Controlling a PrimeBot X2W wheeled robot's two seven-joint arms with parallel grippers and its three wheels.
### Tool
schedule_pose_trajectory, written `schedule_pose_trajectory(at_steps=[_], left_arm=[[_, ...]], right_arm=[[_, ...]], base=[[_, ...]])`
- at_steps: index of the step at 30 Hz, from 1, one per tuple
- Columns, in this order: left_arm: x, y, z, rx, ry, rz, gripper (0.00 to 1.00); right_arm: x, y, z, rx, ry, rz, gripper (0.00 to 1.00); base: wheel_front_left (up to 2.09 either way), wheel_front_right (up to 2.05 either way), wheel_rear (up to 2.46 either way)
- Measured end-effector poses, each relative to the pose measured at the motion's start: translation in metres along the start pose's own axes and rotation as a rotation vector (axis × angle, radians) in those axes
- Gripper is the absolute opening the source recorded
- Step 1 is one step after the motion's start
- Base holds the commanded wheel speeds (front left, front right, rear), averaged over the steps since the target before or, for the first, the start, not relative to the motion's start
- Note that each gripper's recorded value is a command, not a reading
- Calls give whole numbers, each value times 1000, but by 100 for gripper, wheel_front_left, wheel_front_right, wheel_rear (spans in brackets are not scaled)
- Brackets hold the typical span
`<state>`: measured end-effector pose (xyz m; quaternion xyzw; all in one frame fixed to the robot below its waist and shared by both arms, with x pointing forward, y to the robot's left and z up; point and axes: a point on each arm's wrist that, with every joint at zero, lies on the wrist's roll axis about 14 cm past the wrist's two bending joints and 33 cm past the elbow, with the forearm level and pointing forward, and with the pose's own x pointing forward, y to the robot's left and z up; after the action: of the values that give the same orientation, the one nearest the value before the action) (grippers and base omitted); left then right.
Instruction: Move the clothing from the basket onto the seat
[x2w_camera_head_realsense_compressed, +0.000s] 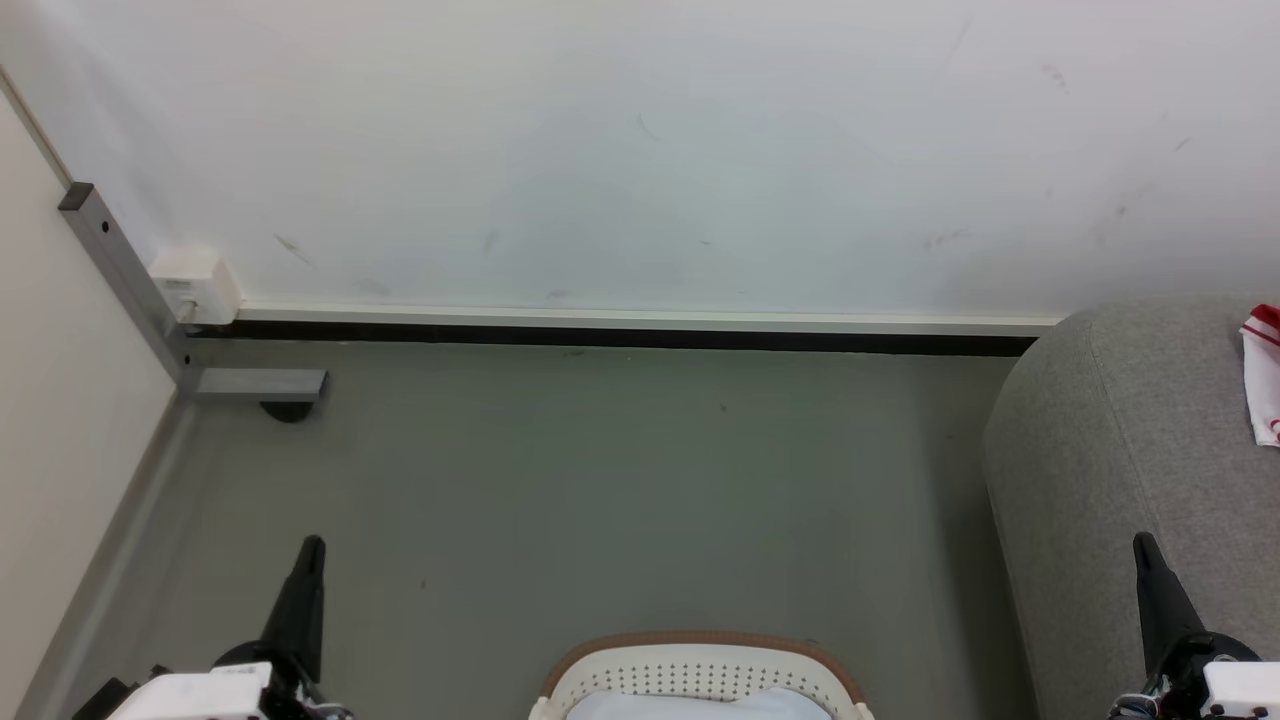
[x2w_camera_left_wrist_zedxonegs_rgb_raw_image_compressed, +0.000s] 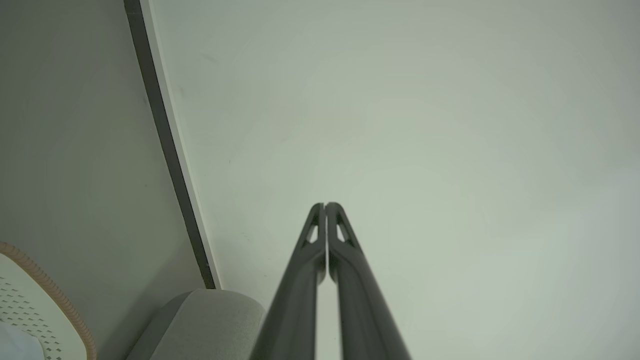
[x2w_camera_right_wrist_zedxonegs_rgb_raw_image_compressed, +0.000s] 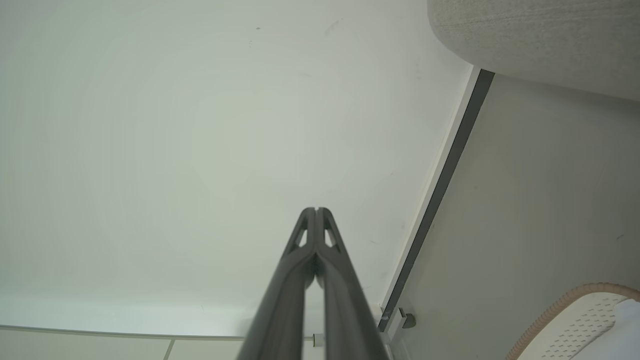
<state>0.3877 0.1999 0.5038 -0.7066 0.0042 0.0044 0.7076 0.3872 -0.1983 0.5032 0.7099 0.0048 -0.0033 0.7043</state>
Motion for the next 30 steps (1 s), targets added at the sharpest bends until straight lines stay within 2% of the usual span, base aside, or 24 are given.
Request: schedule_pose_trajectory(at_steps=[30], left_arm=[[0, 0, 0, 0, 0, 0, 0]], right_arm=[[0, 0, 0, 0, 0, 0, 0]], base=[[0, 0, 0]])
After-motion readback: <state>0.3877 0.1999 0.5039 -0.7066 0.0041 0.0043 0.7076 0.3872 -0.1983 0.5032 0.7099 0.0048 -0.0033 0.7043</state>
